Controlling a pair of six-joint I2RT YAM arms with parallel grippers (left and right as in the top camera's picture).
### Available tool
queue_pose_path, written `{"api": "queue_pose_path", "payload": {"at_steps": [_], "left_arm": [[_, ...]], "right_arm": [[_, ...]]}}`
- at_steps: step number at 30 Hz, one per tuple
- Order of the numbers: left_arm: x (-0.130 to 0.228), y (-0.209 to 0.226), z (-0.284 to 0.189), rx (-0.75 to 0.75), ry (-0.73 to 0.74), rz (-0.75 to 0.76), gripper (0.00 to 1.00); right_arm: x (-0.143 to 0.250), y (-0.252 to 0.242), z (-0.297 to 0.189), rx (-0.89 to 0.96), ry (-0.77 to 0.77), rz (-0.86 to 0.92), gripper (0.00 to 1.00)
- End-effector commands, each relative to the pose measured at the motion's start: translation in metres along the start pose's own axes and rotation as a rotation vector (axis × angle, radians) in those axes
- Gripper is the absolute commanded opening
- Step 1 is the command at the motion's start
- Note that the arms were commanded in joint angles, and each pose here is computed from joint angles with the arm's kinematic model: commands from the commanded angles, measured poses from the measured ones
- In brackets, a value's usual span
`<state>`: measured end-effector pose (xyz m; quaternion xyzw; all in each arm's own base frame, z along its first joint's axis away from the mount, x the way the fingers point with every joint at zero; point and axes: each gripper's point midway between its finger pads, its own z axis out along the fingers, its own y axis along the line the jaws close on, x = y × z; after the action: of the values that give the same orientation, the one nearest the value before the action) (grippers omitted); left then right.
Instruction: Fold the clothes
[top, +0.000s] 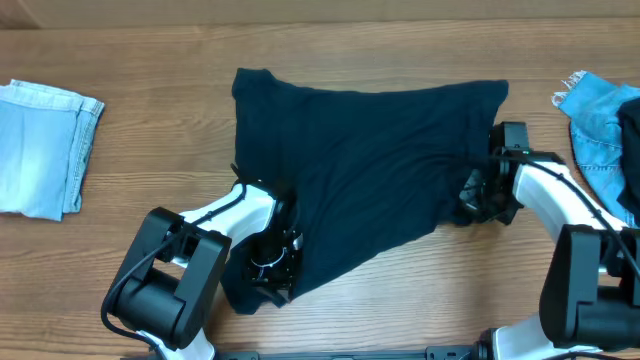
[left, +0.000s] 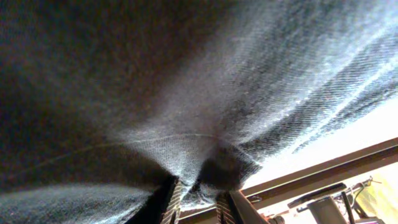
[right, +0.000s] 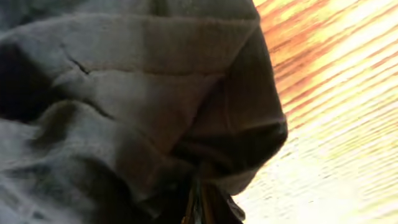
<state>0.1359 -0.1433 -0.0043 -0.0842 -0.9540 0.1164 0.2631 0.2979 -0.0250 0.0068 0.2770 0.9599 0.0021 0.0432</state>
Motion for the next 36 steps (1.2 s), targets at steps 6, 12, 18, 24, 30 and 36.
{"api": "queue_pose_path", "payload": {"at_steps": [6, 12, 18, 24, 30, 36], "left_arm": [[-0.008, 0.011, 0.009, -0.049, -0.017, -0.005, 0.25], [-0.008, 0.012, 0.009, -0.054, -0.018, 0.006, 0.25], [-0.009, 0.014, 0.009, -0.063, -0.021, 0.01, 0.26], [-0.009, 0.014, 0.009, -0.063, -0.021, 0.01, 0.27], [-0.01, 0.013, 0.009, -0.063, -0.023, 0.011, 0.29], [-0.009, 0.013, 0.009, -0.062, -0.021, 0.01, 0.29]], "right_arm": [[0.009, -0.072, 0.006, 0.281, -0.05, 0.206, 0.07], [0.005, -0.098, 0.011, 0.125, 0.03, 0.347, 0.04], [-0.015, 0.016, -0.038, -0.423, -0.024, -0.049, 0.06], [-0.023, 0.073, -0.062, -0.559, -0.153, -0.241, 0.34], [-0.027, 0.058, -0.047, -0.465, -0.177, -0.202, 0.57], [-0.023, 0.046, -0.015, -0.387, -0.107, -0.132, 0.61]]}}
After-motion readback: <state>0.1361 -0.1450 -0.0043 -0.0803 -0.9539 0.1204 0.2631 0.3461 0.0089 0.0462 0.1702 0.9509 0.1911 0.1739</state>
